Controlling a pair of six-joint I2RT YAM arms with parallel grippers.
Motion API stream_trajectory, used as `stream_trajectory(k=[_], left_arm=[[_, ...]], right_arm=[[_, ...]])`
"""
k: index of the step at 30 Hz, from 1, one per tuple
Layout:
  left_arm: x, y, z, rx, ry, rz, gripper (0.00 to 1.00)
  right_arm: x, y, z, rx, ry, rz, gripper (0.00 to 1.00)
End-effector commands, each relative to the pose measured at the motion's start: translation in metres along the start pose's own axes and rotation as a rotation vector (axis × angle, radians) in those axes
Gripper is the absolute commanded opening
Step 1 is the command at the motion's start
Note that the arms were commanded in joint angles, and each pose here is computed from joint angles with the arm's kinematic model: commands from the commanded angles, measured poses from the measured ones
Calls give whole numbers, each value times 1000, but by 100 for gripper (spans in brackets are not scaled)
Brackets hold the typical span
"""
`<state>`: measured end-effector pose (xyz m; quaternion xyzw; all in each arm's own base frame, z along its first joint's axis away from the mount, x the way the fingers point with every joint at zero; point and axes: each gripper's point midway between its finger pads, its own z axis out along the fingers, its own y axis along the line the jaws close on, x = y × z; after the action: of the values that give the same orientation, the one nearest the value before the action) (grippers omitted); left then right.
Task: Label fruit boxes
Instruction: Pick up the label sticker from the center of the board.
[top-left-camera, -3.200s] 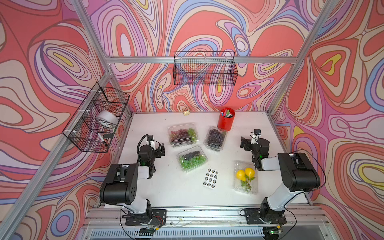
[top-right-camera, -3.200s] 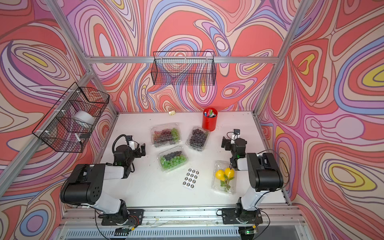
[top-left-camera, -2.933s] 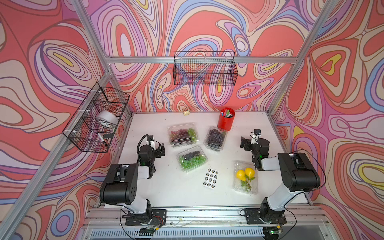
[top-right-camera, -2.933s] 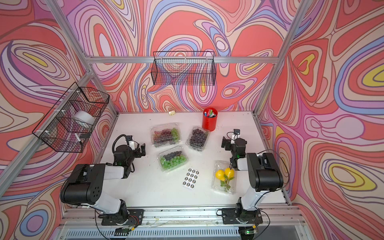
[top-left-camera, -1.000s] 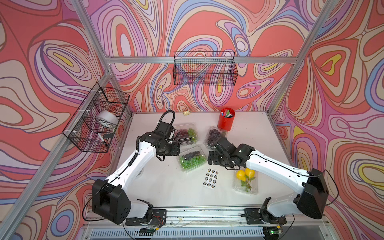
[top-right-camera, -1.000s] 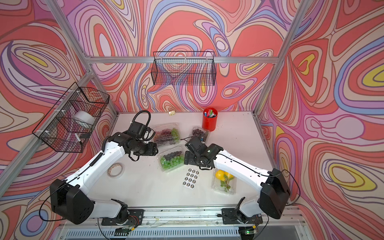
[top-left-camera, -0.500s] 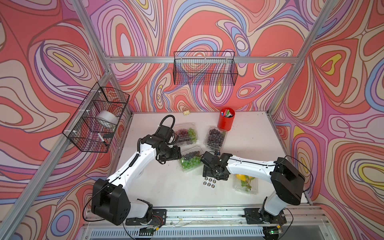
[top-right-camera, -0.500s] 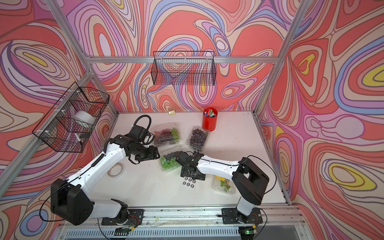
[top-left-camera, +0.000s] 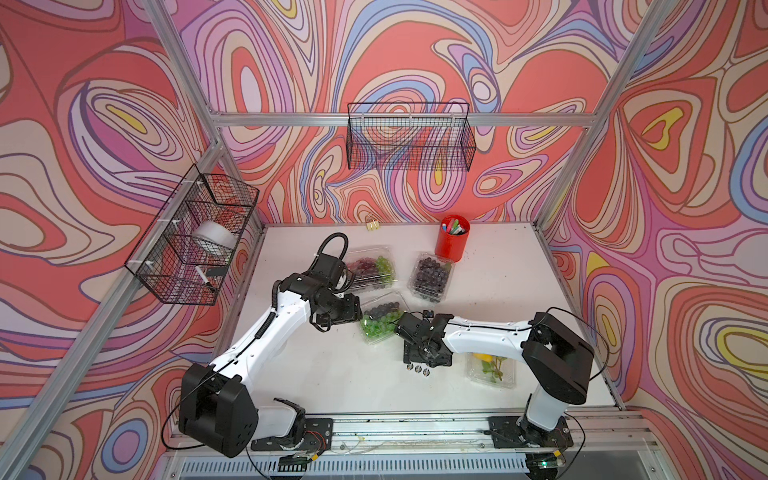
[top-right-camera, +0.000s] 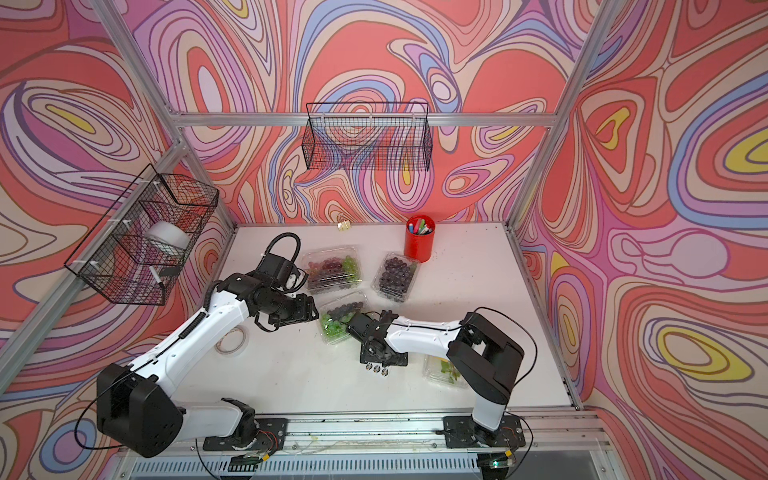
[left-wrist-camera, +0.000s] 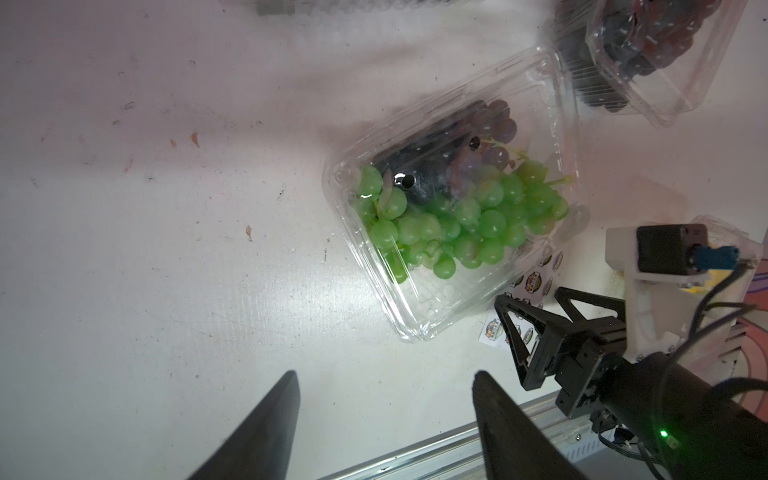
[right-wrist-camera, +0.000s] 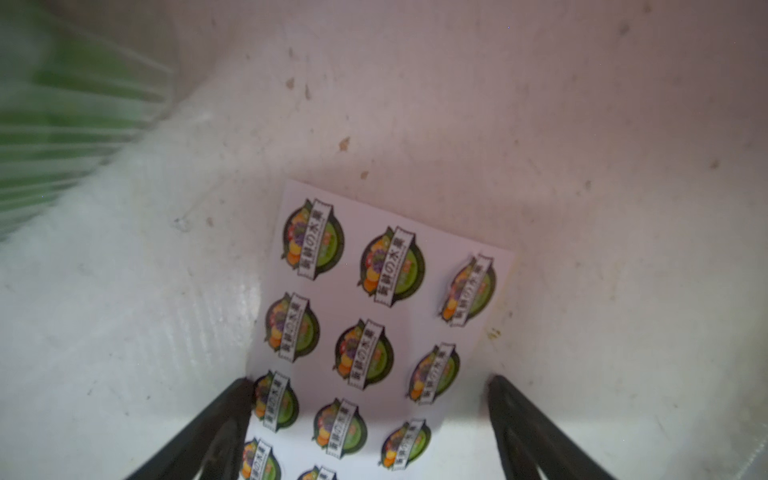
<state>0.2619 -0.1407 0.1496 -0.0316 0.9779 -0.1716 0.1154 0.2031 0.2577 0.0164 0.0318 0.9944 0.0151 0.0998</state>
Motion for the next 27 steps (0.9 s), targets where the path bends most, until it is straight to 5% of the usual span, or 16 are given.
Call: stream_trajectory(k=[1,7,27], left_arm=[[5,4,-3,-9,2,-18,68],[6,4,0,-6,10,-17,68],[3,4,-6,-4,-29,16,63]], right_arm=[[9,-4,14,35,32,-13,83],[14,-11,18,45,34,-15,63],[-6,-6,-10,-91,-130,-48,33]])
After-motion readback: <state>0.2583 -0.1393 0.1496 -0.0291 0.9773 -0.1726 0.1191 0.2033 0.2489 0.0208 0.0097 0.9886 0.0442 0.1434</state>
